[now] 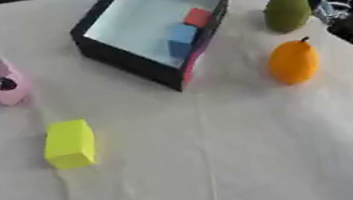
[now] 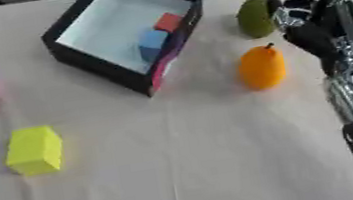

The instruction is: Pick up objects on the table and place them in the box.

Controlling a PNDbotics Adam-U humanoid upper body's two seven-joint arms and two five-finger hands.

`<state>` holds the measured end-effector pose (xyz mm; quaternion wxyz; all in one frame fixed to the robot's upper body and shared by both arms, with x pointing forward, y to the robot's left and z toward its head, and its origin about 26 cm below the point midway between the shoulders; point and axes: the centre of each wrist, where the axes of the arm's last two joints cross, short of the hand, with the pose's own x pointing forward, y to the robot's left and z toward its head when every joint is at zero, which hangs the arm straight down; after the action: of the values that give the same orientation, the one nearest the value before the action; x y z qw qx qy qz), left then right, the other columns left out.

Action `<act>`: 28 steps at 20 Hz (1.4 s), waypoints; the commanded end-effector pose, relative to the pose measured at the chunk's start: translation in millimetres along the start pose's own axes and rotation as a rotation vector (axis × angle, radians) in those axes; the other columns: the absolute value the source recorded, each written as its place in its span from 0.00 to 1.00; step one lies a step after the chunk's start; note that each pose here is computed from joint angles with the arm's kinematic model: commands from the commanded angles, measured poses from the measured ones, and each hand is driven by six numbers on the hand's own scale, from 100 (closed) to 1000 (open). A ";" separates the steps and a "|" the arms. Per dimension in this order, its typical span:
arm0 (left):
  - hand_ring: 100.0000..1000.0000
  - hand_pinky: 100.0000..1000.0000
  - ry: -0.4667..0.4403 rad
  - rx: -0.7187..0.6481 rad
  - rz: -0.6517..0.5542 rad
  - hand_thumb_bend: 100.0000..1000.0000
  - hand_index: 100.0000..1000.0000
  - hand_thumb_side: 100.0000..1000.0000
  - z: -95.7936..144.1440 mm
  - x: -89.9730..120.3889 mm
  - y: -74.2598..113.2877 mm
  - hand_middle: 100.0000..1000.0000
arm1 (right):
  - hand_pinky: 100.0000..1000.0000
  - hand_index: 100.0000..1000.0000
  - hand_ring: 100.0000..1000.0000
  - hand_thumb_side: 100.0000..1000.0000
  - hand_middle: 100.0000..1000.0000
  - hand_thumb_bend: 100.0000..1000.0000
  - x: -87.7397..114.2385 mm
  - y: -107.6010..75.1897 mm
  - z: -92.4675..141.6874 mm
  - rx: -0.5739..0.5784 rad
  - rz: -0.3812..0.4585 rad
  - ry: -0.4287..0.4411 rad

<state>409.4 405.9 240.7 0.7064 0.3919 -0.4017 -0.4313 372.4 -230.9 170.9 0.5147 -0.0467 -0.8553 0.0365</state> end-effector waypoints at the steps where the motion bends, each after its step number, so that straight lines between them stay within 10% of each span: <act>1: 0.92 0.89 0.008 0.046 -0.024 0.68 0.85 0.25 0.1 0.0 9.5 0.80 | 0.78 0.83 0.73 0.14 0.73 0.32 7.6 0.0 -4.5 0.007 0.002 -0.028; 6: 0.89 0.84 0.000 0.036 -0.012 0.57 0.82 0.20 -5.9 1.0 3.9 0.76 | 0.78 0.83 0.73 0.14 0.73 0.32 7.8 1.0 -4.6 0.012 0.001 -0.027; 9: 0.82 0.76 -0.012 0.005 -0.004 0.37 0.77 0.00 -5.3 2.4 4.1 0.71 | 0.78 0.83 0.73 0.15 0.73 0.32 7.3 1.0 -4.4 0.013 0.002 -0.025; 17: 0.63 0.55 -0.067 0.049 -0.015 0.05 0.56 0.00 12.5 21.7 19.2 0.49 | 0.78 0.83 0.73 0.15 0.73 0.31 6.8 0.8 -3.8 0.017 0.006 -0.022; 28: 0.57 0.47 -0.522 0.281 -0.078 0.04 0.51 0.00 112.2 149.4 66.3 0.45 | 0.78 0.83 0.73 0.15 0.73 0.31 10.2 -0.1 -4.2 0.002 -0.007 -0.041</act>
<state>379.0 274.2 366.3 0.5158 0.3747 -0.6003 -0.4828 372.0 -227.0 169.8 0.5144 -0.0409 -0.8557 0.0382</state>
